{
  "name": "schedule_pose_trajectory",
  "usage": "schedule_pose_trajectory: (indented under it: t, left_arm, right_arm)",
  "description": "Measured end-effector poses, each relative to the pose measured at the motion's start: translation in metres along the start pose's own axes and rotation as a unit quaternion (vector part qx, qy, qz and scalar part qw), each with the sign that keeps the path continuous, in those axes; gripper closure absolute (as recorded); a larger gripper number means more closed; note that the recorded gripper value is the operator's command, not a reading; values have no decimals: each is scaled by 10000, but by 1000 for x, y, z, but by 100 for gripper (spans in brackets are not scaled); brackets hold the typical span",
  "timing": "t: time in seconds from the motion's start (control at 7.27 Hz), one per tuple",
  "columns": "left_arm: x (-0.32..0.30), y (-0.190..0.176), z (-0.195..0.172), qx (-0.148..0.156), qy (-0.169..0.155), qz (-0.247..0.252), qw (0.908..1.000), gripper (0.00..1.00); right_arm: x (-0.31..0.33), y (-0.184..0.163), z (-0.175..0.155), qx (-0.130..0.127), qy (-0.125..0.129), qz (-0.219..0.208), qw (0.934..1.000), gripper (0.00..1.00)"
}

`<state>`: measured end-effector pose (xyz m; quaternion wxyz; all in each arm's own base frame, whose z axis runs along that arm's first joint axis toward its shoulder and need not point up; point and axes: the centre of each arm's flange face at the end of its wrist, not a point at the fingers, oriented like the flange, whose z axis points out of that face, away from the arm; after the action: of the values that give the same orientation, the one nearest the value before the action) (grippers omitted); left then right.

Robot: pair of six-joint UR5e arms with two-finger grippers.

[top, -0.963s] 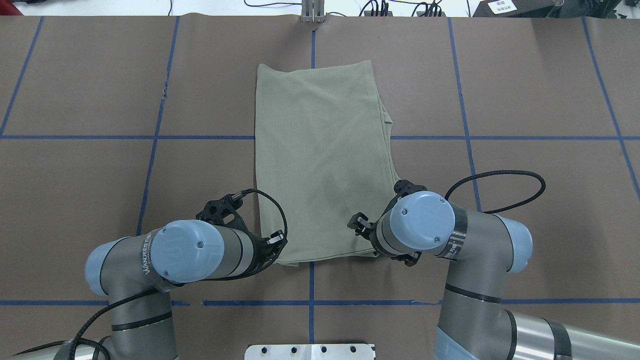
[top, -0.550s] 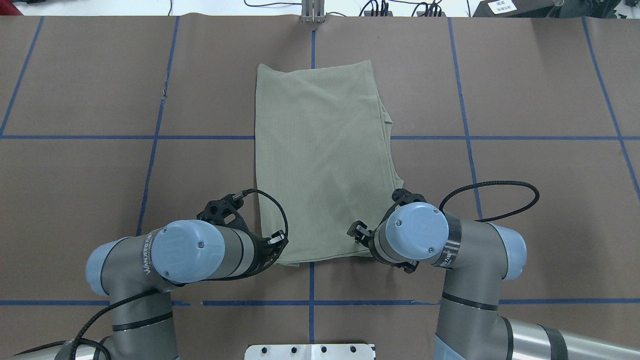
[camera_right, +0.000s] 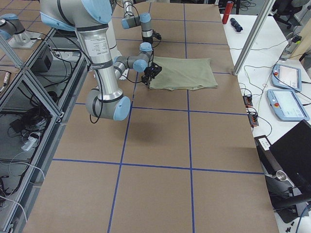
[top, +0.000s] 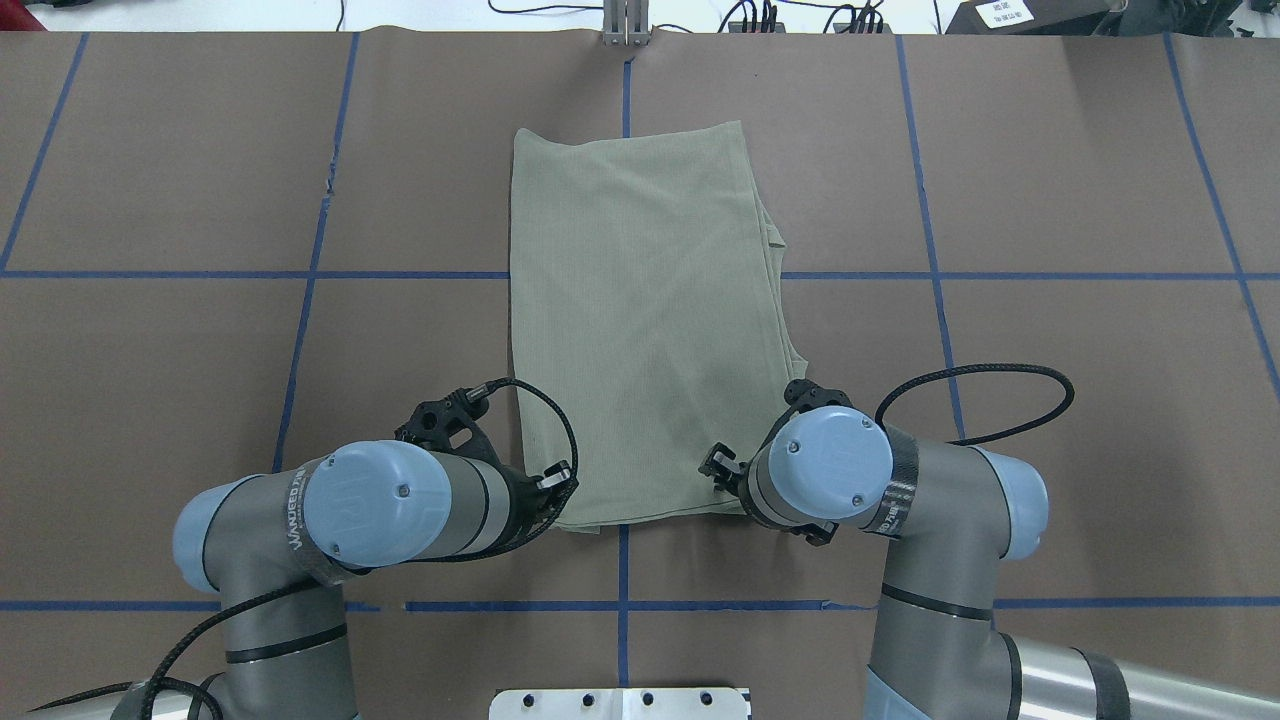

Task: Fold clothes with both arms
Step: 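Grasp both near corners of the shirt with both grippers and lift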

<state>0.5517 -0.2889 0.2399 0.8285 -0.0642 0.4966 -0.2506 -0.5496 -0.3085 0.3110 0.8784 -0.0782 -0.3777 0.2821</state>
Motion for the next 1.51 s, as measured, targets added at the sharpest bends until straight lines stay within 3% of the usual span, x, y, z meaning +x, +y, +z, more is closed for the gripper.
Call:
schedule_pose_trajectory:
  t: [0.14, 0.28, 1.1, 1.51]
  left_arm:
    - [0, 0, 0, 0, -1, 0, 10000, 100]
    - [-1, 0, 0, 3, -6, -1, 10000, 100]
    - [-1, 0, -3, -1, 17, 0, 10000, 100]
    - [0, 41, -44, -292, 90, 163, 9994, 100]
  right_arm:
    - [-1, 0, -2, -8, -16, -2, 10000, 93]
    - [-2, 1, -3, -19, -32, -7, 10000, 100]
    - [-16, 8, -26, -107, -270, 18, 9996, 100]
    - [-2, 13, -73, -351, -596, -59, 9976, 100]
